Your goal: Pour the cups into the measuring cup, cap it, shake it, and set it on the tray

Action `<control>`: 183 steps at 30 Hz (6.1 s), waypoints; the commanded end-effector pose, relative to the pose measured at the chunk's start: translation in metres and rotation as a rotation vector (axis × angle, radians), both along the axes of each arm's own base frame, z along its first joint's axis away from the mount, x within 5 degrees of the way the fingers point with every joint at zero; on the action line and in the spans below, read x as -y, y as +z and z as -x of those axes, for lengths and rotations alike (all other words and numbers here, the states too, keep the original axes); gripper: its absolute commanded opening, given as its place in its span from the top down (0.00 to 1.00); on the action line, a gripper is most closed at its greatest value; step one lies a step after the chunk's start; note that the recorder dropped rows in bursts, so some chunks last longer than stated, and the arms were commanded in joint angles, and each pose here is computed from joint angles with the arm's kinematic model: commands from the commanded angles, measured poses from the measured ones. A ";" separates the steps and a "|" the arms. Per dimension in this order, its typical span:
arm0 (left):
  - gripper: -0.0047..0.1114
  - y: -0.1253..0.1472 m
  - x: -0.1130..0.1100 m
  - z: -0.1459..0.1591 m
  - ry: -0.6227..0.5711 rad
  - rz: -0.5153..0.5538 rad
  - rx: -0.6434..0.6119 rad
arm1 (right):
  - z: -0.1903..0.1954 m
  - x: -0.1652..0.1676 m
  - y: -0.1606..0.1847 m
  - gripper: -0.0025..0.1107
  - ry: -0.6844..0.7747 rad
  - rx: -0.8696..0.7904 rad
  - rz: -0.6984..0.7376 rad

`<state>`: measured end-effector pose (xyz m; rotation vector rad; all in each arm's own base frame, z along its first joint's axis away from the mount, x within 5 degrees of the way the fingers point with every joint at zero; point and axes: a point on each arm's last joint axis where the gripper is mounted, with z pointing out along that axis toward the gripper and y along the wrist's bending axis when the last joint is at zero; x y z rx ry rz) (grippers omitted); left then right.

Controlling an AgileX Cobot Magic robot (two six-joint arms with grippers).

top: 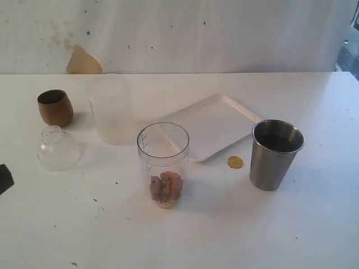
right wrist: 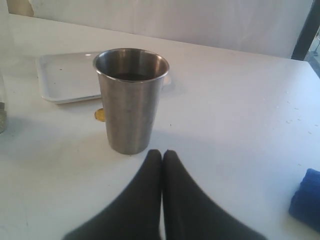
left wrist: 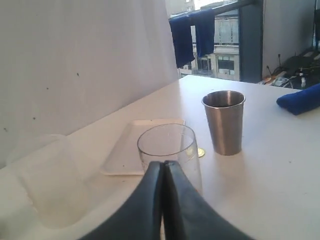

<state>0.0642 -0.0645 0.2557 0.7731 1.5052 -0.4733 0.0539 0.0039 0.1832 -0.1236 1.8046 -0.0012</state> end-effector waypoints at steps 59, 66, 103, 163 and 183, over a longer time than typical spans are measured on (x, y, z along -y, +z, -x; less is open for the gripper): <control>0.96 -0.061 -0.063 0.008 0.769 0.122 -0.072 | -0.108 -0.006 0.164 0.98 -0.096 -0.014 -0.394; 0.96 -0.061 -0.063 0.008 0.769 0.122 -0.072 | -0.144 -0.020 0.194 0.98 -0.007 -0.169 -0.219; 0.96 -0.061 -0.063 0.008 0.769 0.122 -0.072 | -0.315 -0.170 0.025 0.98 0.182 -1.014 0.476; 0.96 -0.061 -0.060 0.008 0.727 0.118 -0.074 | -0.311 -0.004 0.065 0.56 -0.078 -1.257 0.023; 0.96 -0.061 -0.060 0.008 0.727 0.118 -0.074 | -0.315 -0.004 0.054 0.98 -0.062 -1.286 0.039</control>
